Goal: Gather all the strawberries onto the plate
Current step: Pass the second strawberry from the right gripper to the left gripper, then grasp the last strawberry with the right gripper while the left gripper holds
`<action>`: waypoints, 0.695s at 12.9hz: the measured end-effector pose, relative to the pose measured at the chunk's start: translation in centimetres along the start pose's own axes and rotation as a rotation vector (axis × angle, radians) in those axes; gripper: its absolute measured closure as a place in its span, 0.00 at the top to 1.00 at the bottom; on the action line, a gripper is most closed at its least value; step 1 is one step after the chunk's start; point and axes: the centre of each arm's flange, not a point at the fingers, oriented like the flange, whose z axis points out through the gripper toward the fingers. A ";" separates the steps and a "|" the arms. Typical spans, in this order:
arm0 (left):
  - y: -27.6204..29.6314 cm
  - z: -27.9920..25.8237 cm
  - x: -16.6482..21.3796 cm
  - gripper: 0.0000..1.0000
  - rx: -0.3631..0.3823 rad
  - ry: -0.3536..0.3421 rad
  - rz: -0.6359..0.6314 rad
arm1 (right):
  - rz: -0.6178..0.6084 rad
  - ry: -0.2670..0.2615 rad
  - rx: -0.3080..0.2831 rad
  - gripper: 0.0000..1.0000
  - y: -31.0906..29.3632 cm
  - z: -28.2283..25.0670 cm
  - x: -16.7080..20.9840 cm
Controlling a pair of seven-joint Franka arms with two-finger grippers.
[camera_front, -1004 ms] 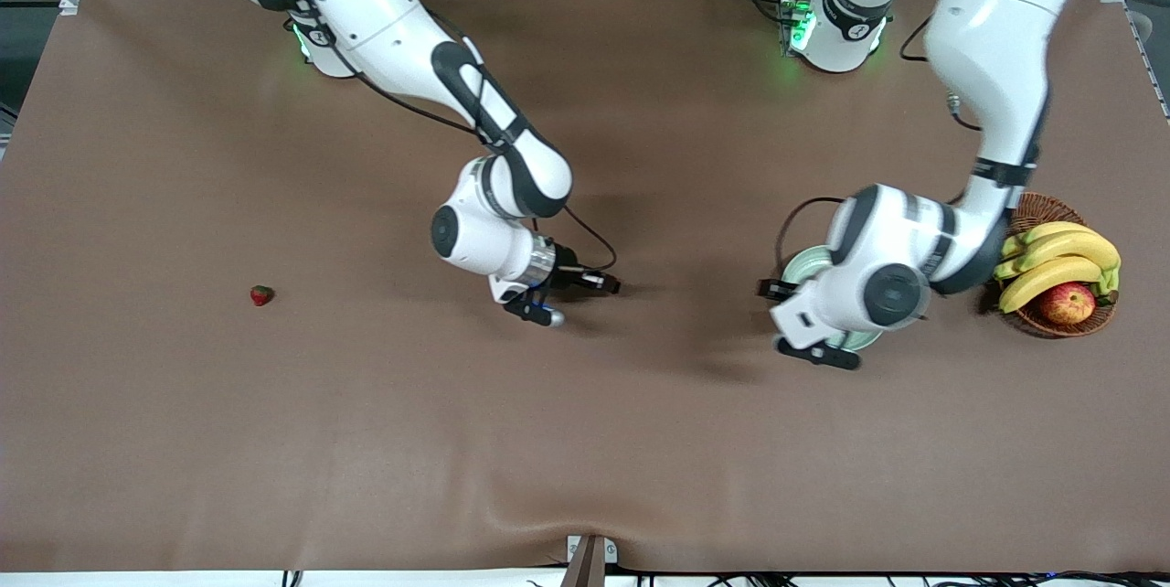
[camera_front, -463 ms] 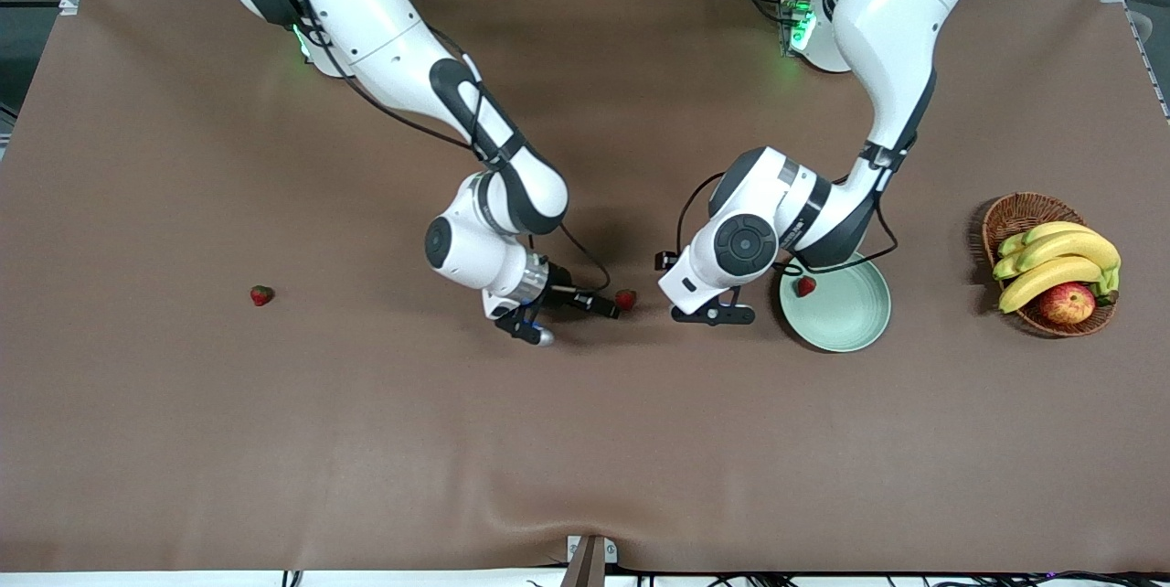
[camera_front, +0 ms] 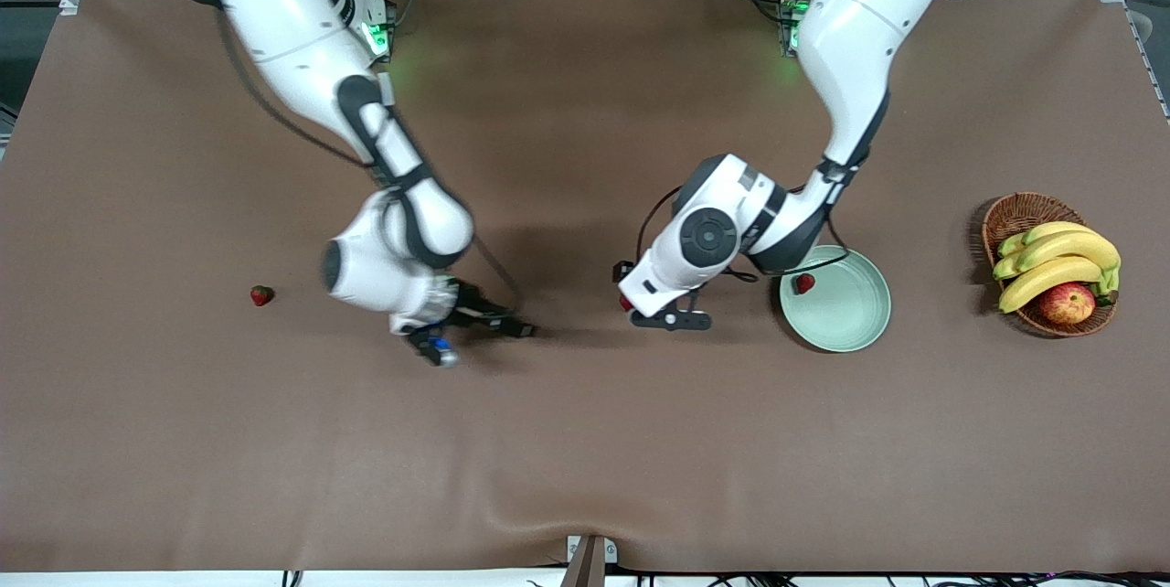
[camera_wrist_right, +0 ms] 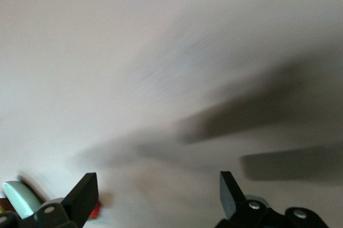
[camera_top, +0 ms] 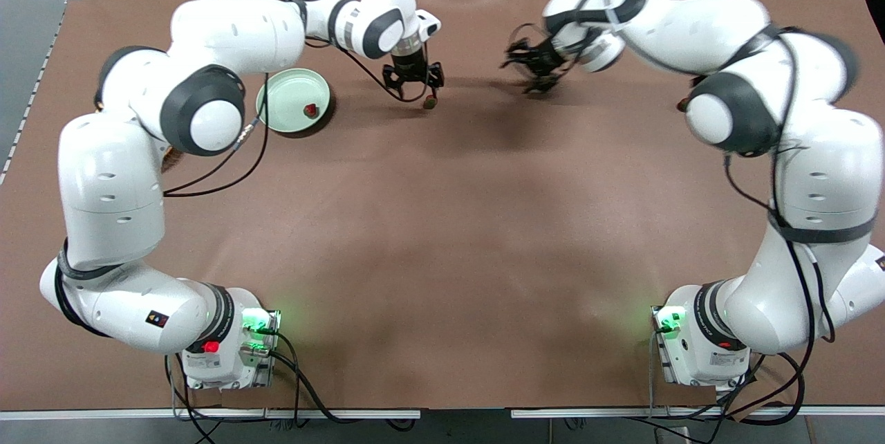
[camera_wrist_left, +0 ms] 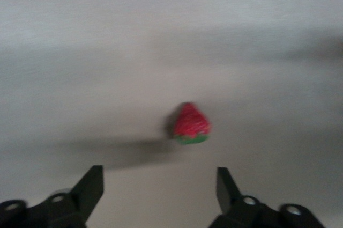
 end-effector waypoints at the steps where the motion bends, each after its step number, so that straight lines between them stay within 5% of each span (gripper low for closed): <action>1: 0.7 0.9 0.1 0.90 -0.016 0.018 0.007 | -0.041 -0.024 -0.055 1.00 2.5 -3.1 1.8; 6: 0.4 3.8 1.3 0.81 -0.062 0.080 0.034 | -0.259 -0.076 -0.499 1.00 14.6 -16.8 8.9; 9: 0.5 3.5 1.6 0.71 -0.066 0.086 0.037 | -0.369 -0.070 -0.674 1.00 16.8 -18.4 10.0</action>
